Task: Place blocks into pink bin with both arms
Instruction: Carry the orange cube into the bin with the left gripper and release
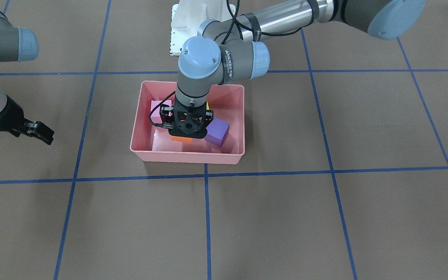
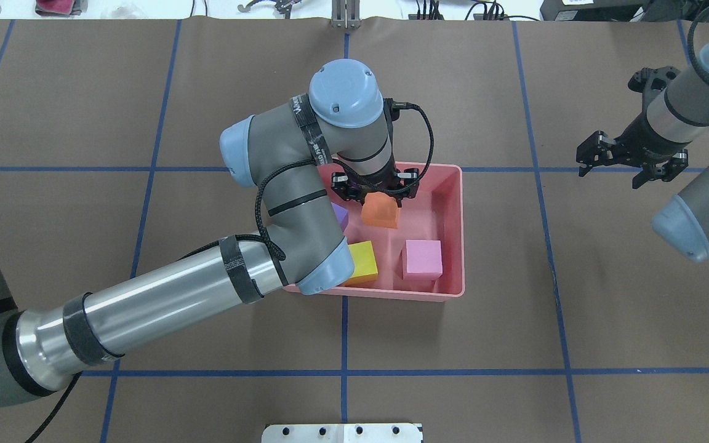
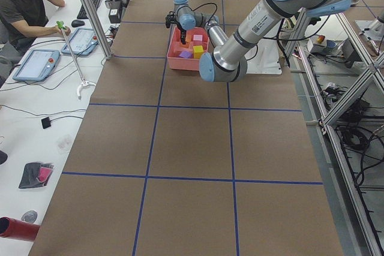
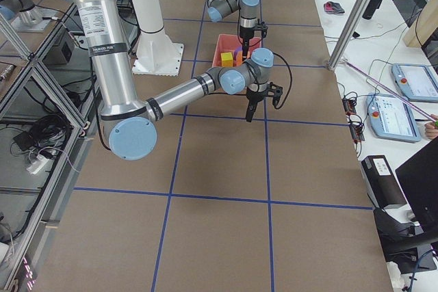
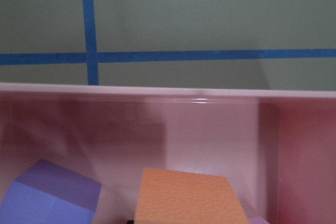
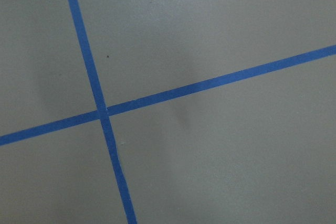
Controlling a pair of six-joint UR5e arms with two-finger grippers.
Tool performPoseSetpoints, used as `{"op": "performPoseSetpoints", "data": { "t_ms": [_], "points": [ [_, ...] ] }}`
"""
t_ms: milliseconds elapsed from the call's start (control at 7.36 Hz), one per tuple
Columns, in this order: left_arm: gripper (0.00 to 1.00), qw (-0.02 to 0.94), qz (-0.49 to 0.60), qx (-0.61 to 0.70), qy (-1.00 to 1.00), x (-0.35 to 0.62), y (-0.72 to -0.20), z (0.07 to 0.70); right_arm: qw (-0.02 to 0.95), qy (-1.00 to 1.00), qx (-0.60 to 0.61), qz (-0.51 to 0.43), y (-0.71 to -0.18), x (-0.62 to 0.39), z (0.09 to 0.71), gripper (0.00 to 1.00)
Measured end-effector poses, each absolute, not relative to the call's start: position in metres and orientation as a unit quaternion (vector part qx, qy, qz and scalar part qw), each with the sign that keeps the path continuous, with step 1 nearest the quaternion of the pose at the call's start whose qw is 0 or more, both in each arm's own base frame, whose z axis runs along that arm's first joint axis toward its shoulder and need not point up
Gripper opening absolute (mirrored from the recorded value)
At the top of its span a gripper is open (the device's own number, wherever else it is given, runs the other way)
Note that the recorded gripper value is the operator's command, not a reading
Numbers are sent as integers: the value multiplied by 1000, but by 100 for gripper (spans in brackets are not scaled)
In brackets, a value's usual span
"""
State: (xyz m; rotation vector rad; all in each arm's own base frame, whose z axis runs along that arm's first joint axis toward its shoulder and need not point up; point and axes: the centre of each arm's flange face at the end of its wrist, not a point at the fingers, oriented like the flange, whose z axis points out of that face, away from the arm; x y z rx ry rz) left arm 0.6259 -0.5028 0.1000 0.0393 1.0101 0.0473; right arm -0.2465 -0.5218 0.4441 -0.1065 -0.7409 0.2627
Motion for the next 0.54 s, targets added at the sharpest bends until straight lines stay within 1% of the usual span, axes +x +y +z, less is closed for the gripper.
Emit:
{"op": "performPoseSetpoints", "data": {
  "t_ms": [136, 272, 543],
  "points": [
    [96, 874, 24, 19, 484, 629, -503, 101, 922, -361, -52, 128, -522, -247, 444, 100],
    [98, 874, 25, 20, 485, 630, -503, 100, 922, -361, -52, 128, -522, -247, 444, 100],
    [98, 869, 26, 25, 494, 621, -501, 89, 923, -361, -51, 128, -522, -246, 445, 100]
  ]
}}
